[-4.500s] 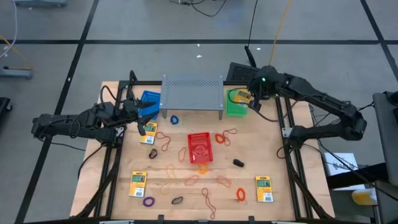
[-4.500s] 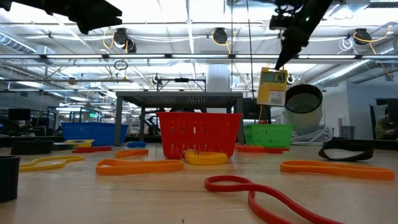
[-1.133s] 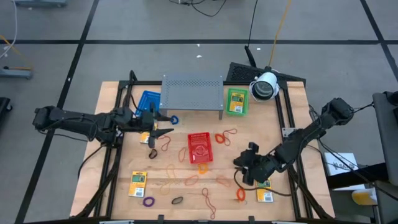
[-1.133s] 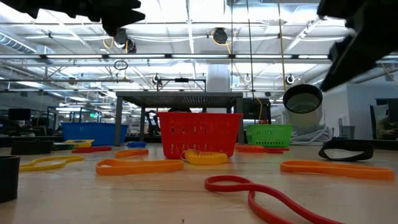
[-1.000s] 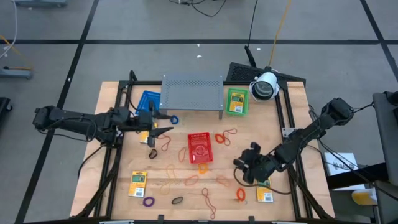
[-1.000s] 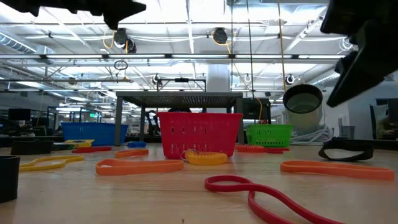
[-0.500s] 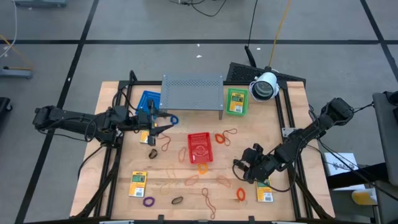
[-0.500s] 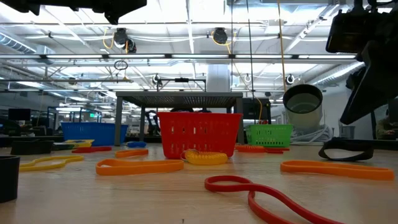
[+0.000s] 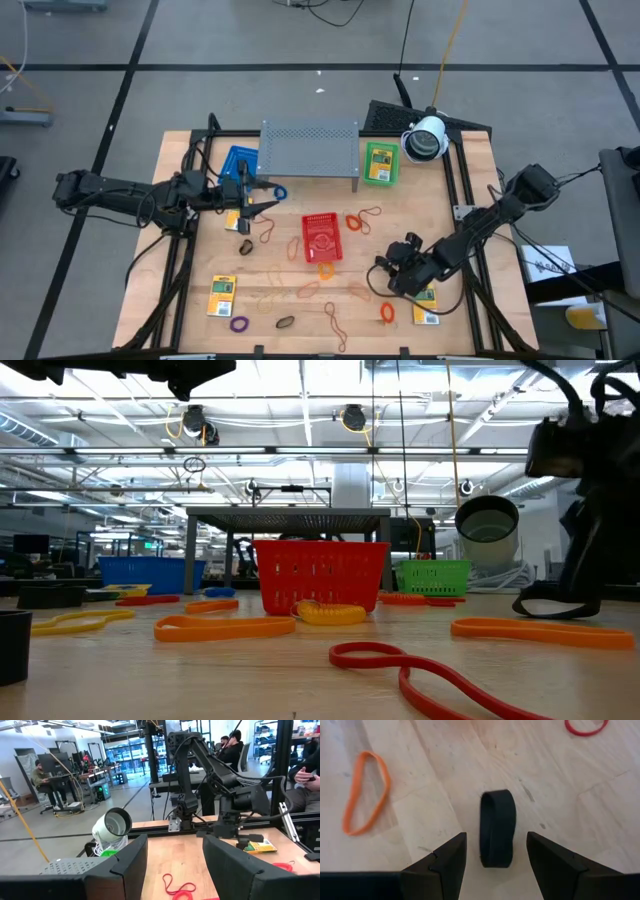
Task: Pick & Place Office Desk Supplies
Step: Put the middle right black rubber band into the blue basket
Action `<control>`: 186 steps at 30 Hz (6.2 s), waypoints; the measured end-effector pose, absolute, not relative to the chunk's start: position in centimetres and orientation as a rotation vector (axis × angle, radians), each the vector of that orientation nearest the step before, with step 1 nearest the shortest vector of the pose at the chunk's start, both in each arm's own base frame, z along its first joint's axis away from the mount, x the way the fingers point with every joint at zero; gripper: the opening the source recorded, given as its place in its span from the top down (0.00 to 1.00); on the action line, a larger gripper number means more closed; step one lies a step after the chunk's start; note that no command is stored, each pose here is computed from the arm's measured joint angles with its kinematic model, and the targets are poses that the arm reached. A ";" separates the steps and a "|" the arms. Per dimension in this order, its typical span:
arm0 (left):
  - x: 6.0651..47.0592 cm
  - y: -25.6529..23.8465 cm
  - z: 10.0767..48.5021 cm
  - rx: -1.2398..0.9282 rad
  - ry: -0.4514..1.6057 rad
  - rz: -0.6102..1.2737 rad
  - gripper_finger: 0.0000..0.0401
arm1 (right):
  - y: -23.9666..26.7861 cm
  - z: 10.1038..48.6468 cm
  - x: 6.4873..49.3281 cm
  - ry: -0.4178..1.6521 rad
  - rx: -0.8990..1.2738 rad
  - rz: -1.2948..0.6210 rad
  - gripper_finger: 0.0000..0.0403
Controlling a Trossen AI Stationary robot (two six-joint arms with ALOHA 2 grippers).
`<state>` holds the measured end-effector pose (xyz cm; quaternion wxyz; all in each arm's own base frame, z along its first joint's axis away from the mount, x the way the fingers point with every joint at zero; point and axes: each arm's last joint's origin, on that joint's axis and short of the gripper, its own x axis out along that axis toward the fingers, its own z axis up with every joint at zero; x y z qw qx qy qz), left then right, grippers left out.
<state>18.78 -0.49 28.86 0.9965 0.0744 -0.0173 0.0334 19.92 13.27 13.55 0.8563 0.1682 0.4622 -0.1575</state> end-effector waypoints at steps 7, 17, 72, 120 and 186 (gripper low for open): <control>18.8 -0.5 28.9 0.149 -0.035 0.067 0.50 | 12.9 12.7 20.3 0.990 0.360 -0.383 0.51; 18.8 -0.5 28.9 0.145 -0.035 0.067 0.50 | 12.0 12.7 20.8 0.983 0.376 -0.423 0.54; 20.1 -2.0 27.5 -0.008 0.031 -0.007 0.50 | 6.9 23.9 26.6 0.130 -0.111 -0.048 0.99; 28.2 -2.2 28.8 0.085 0.083 -0.053 0.50 | 3.4 23.9 30.0 -0.015 -0.097 -0.001 0.99; 32.1 -2.8 27.9 0.135 0.115 -0.020 0.50 | 3.4 23.9 30.0 -0.016 -0.093 0.001 0.99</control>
